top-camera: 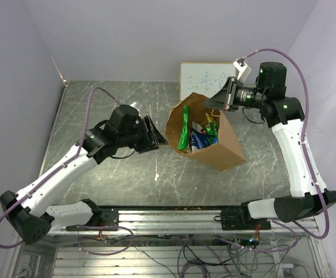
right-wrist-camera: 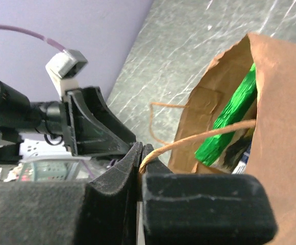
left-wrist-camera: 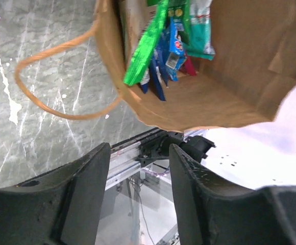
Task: Take the snacks out of the paper bag
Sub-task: Adjust the paper bag at the center of the board.
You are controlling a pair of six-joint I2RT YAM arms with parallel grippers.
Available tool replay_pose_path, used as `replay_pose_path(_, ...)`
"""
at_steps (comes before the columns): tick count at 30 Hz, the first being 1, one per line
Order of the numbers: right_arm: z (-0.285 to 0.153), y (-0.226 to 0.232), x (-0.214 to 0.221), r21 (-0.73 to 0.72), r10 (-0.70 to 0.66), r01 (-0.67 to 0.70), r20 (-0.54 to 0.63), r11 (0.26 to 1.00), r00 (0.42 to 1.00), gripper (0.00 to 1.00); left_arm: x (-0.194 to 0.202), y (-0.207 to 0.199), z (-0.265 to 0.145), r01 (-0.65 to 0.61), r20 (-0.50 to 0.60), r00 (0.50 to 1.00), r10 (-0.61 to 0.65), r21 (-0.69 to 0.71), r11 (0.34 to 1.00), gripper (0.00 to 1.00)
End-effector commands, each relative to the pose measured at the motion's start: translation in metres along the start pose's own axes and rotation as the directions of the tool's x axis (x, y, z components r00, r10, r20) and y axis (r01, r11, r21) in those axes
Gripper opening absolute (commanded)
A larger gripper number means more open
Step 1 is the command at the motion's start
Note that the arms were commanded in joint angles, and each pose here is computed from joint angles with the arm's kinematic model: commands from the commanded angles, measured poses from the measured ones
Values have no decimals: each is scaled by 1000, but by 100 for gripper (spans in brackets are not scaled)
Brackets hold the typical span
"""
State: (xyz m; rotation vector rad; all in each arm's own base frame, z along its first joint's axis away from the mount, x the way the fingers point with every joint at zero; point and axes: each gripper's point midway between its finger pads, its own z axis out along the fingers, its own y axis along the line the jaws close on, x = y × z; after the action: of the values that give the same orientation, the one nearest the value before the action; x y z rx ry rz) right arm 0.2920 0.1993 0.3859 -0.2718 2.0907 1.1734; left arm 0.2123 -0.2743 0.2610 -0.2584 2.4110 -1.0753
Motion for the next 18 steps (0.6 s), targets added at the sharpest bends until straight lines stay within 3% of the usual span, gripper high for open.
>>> replay_pose_path(1, -6, 33, 12, -158, 80, -85, -37, 984, 996, 0, -18, -24, -43, -130, 59, 990, 129, 10, 991, 63)
replay_pose_path(5, -2, 33, 19, -174, 123, -130, -50, 976, 991, 0, -20, -34, -36, -228, 3, 974, 228, 0, 974, 74)
replay_pose_path(10, 5, 38, 28, -195, 75, -85, -57, 977, 996, 0, -19, -41, -3, -299, -25, 953, 302, 66, 952, 71)
replay_pose_path(14, 9, 37, 32, -145, 67, -73, -48, 987, 997, 0, -35, -33, 6, -320, 23, 947, 320, -5, 947, 75)
replay_pose_path(18, 5, 38, 26, -102, 50, -52, -22, 993, 999, 0, -53, 1, -5, -350, 19, 933, 359, -190, 917, 81)
